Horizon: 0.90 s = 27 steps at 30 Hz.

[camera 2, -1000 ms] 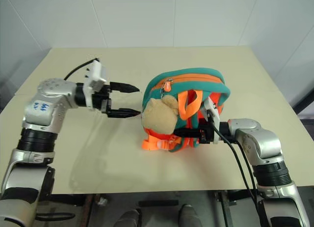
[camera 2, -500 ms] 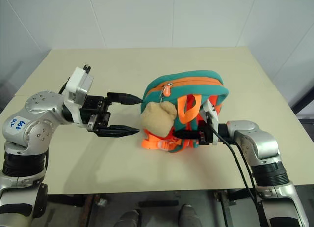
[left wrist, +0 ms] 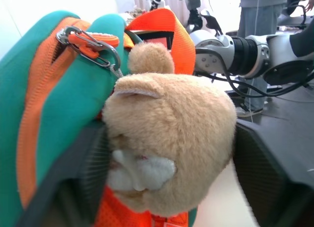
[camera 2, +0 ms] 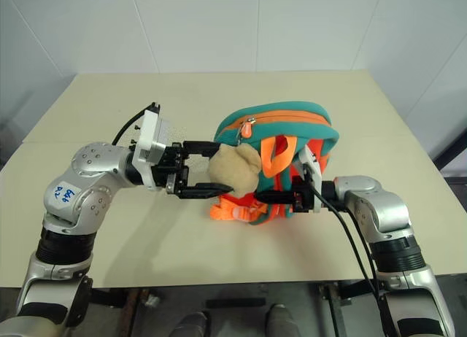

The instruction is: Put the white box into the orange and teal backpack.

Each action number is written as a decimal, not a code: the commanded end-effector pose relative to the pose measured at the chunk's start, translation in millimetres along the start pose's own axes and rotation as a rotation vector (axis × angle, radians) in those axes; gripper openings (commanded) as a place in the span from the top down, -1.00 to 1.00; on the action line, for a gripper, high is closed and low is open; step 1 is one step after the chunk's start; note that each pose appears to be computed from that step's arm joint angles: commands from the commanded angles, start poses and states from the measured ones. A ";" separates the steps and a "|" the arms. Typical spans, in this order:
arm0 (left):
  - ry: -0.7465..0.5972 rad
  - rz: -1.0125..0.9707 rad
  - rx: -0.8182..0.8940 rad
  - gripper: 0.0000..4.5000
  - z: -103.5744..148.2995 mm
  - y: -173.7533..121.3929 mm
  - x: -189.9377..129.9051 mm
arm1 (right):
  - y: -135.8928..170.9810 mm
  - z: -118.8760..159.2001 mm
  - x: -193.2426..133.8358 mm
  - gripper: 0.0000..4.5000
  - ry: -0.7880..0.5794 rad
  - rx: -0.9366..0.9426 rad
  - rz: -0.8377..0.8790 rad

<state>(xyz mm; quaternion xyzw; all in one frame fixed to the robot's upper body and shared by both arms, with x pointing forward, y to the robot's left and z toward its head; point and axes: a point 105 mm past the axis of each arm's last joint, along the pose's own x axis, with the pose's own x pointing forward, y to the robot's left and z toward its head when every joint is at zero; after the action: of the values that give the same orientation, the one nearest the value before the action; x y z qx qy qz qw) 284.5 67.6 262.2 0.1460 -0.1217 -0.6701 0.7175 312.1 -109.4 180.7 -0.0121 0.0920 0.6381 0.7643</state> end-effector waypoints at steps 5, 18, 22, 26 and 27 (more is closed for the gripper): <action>0.047 0.052 0.101 0.35 36.6 32.5 -42.1 | 4.5 2.3 -1.3 0.97 -0.005 -0.018 0.004; 0.522 0.061 -0.072 0.35 -60.7 65.0 -123.1 | 5.9 -2.0 -6.2 0.97 -0.010 -0.005 -0.025; 0.498 0.092 -0.182 0.35 -113.8 62.4 -105.4 | 4.9 -0.2 -3.7 0.97 -0.023 -0.007 -0.031; 0.471 0.108 -0.235 0.35 -157.6 47.2 -83.9 | 6.2 0.9 1.7 0.97 -0.046 -0.010 -0.038; 0.454 0.105 -0.241 0.35 -164.0 42.7 -77.5 | 6.5 0.9 2.1 0.97 -0.051 -0.002 -0.044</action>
<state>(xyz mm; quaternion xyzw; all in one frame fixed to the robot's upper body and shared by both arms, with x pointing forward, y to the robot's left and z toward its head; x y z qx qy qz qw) 380.7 151.9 150.5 0.1979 0.0871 -0.6031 0.7678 308.8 -107.7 172.4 -0.0035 0.0923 0.6197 0.7794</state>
